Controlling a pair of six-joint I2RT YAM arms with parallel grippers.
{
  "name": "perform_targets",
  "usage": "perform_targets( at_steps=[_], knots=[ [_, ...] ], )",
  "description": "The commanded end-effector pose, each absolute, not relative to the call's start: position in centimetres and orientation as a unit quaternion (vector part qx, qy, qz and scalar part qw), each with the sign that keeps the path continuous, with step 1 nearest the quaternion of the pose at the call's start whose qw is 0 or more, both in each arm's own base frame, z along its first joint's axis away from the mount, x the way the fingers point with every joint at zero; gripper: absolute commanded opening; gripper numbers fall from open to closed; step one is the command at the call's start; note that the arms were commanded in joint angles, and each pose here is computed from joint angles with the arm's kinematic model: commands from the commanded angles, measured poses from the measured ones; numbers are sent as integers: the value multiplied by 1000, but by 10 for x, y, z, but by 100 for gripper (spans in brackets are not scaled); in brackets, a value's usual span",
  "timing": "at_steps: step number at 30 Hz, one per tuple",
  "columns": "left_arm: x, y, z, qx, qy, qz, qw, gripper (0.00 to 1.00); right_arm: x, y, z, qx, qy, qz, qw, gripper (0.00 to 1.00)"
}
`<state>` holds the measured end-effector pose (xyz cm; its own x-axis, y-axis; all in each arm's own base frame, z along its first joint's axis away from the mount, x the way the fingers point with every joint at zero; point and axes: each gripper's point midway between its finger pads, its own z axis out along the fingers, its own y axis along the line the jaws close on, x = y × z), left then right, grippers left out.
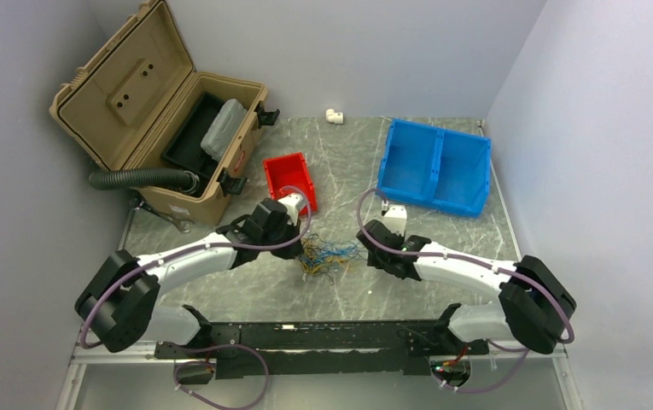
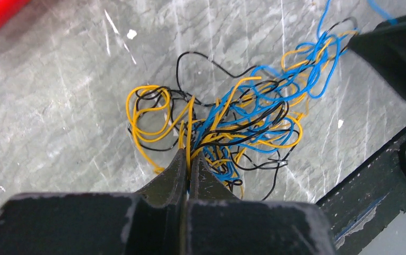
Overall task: Untangle the cables
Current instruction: Untie the cable.
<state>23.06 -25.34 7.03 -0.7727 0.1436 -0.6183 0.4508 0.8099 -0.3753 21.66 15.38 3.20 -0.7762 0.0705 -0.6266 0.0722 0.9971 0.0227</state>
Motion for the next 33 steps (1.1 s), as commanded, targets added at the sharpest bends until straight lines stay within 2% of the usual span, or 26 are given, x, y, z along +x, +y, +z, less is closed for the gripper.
perform_targets(
  at_steps=[1, 7, 12, 14, 18, 21, 26, 33],
  knots=[
    [229, -229, 64, 132, 920, -221, 295, 0, 224, 117, 48, 92, 930, -48, 353, 42],
    [229, -214, 74, 86, 907, -259, 321, 0, 232, 88, 70, 156, 911, -29, 381, 38],
    [217, -238, 95, 144, 866, -344, 334, 0, 239, 110, 96, 114, 897, 63, 421, 36],
    [213, -248, 102, 162, 849, -376, 334, 0, 239, 129, 104, 69, 894, 113, 428, 41],
    [207, -258, 108, 181, 835, -401, 329, 0, 229, 175, 117, -24, 880, 224, 418, 59],
    [206, -261, 105, 186, 837, -401, 323, 0, 217, 210, 127, -77, 859, 308, 401, 65],
    [204, -264, 102, 186, 838, -402, 318, 0, 200, 252, 128, -125, 846, 349, 384, 66],
    [204, -266, 97, 188, 842, -397, 315, 0, 188, 298, 120, -174, 840, 371, 355, 62]
  ],
)
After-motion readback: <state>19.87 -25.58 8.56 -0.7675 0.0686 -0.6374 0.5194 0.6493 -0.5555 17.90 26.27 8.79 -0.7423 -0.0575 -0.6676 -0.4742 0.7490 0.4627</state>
